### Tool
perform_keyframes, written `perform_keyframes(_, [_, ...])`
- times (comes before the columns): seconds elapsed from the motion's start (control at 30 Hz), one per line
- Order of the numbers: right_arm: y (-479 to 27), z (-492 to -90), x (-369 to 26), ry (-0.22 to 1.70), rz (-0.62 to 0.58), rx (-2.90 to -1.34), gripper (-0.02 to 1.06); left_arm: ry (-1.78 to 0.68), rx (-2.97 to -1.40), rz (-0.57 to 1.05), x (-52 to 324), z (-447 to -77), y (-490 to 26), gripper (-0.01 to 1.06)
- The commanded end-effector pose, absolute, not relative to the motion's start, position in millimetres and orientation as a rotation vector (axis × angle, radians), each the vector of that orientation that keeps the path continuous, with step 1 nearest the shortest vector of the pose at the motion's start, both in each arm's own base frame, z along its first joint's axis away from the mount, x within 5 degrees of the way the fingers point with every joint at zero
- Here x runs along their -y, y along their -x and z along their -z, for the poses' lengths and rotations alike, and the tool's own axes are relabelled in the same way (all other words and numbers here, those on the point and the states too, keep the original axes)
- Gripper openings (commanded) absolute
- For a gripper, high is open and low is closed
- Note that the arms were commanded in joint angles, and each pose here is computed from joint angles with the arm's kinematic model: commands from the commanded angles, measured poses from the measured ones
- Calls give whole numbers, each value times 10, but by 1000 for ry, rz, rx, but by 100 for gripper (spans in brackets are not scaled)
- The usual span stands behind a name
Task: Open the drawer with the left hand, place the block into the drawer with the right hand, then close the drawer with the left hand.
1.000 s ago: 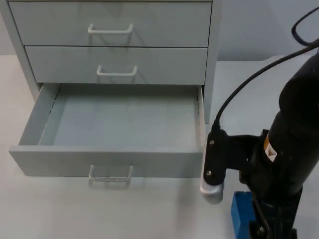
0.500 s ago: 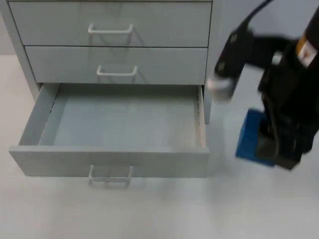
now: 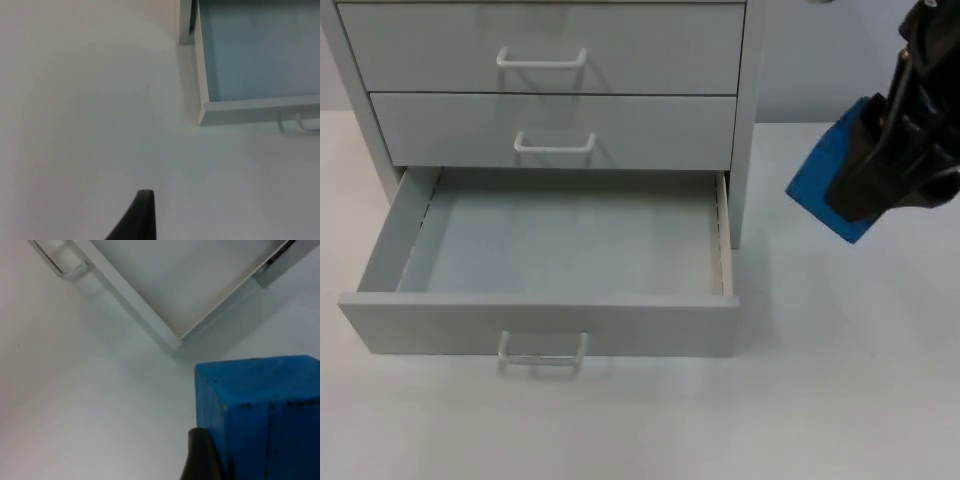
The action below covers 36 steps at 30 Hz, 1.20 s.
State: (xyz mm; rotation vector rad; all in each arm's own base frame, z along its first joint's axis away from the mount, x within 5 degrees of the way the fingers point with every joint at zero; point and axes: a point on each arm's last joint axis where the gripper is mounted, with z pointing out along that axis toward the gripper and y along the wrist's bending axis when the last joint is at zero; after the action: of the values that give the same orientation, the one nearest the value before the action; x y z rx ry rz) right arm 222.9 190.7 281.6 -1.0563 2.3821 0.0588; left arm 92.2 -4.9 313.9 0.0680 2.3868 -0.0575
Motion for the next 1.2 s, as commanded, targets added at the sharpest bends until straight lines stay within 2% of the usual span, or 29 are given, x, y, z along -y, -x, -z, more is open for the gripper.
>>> perform_keyframes(0.0, [-2216, -2866, -1953, 1021, -121, -2356, 0, -58, -2365, 55, 45, -3157, -920, 105])
perform_keyframes(0.07, [-2209, -2881, -2000, 976, -203, -2353, 0, -58, -2363, 54, 45, -3159, -921, 105])
perform_keyframes(0.1, [-2209, -2881, -2000, 976, -203, -2353, 0, -58, -2363, 54, 45, -3159, -921, 105])
perform_keyframes(0.23, [-2220, -2898, -2120, 860, -379, -2337, 0, -58, -2356, 54, 44, -3163, -926, 105])
perform_keyframes(0.33, [-2249, -2795, -2215, 831, -377, -2355, 0, -58, -2356, 54, 44, -3163, -926, 105])
perform_keyframes(0.43, [-2310, -2658, -2311, 798, -322, -2355, 0, -58, -2356, 51, 43, -3163, -926, 105])
perform_keyframes(0.53, [-2427, -2389, -2492, 685, -268, -2349, 0, -59, -2354, 49, 41, -3164, -927, 105])
perform_keyframes(0.73, [-2654, -1982, -2728, 506, -336, -2325, 0, -63, -2352, 46, 41, -3166, -928, 105])
perform_keyframes(0.9, [-2916, -1741, -2879, 390, -234, -2327, 0, -62, -2339, 45, 40, -3174, -937, 105])
perform_keyframes(1.07, [-3124, -1585, -3110, 365, -244, -2324, 0, -62, -2339, 45, 40, -3174, -937, 105])
perform_keyframes(1.17, [-3213, -1486, -3224, 357, -251, -2326, 8, -62, -2339, 45, 40, -3174, -937, 105])
